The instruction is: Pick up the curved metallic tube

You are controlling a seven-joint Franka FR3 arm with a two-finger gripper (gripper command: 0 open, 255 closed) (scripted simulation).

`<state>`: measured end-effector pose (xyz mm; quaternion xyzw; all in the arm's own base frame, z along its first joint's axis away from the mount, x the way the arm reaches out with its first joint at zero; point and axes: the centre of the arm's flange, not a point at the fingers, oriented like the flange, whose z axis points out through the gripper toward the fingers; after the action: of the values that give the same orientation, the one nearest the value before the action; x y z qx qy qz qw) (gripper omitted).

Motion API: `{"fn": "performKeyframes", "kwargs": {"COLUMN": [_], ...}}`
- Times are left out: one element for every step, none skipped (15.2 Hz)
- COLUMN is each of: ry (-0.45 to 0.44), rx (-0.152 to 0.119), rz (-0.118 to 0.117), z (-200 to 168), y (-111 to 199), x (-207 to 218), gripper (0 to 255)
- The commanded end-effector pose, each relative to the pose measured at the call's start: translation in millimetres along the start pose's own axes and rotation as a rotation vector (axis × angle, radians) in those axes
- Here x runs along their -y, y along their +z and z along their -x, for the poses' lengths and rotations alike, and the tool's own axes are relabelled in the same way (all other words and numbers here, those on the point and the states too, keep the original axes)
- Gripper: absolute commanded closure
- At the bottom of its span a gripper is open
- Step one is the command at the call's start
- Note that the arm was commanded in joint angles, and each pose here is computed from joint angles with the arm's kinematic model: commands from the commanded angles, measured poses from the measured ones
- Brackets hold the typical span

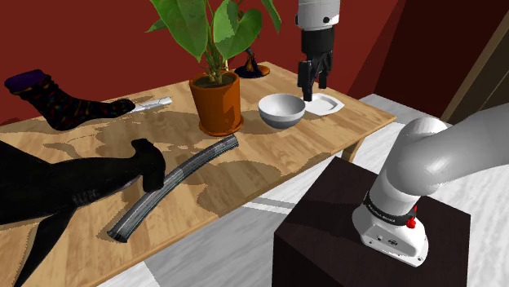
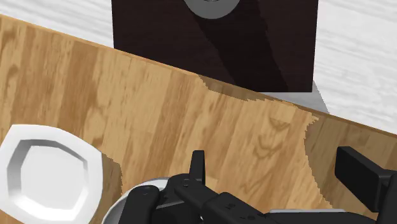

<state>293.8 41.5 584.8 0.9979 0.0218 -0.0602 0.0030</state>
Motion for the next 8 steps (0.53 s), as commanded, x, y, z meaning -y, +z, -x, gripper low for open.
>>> {"fn": "performKeyframes", "kwargs": {"ry": [0.000, 0.031, 0.061, 0.092, 0.123, 0.153, 0.184, 0.215], "rx": [0.000, -0.006, -0.012, -0.018, -0.025, -0.031, -0.037, -0.043], "rz": [0.000, -0.005, -0.011, -0.016, -0.021, -0.027, -0.032, -0.037], "z": [0, -1, -3, -4, -7, -9, -12, -15], "y": [0, 5, 10, 15, 20, 25, 30, 34], "x": [0, 11, 22, 34, 45, 56, 67, 78], "gripper": [0, 0, 0, 0, 0, 0, 0, 0]}}
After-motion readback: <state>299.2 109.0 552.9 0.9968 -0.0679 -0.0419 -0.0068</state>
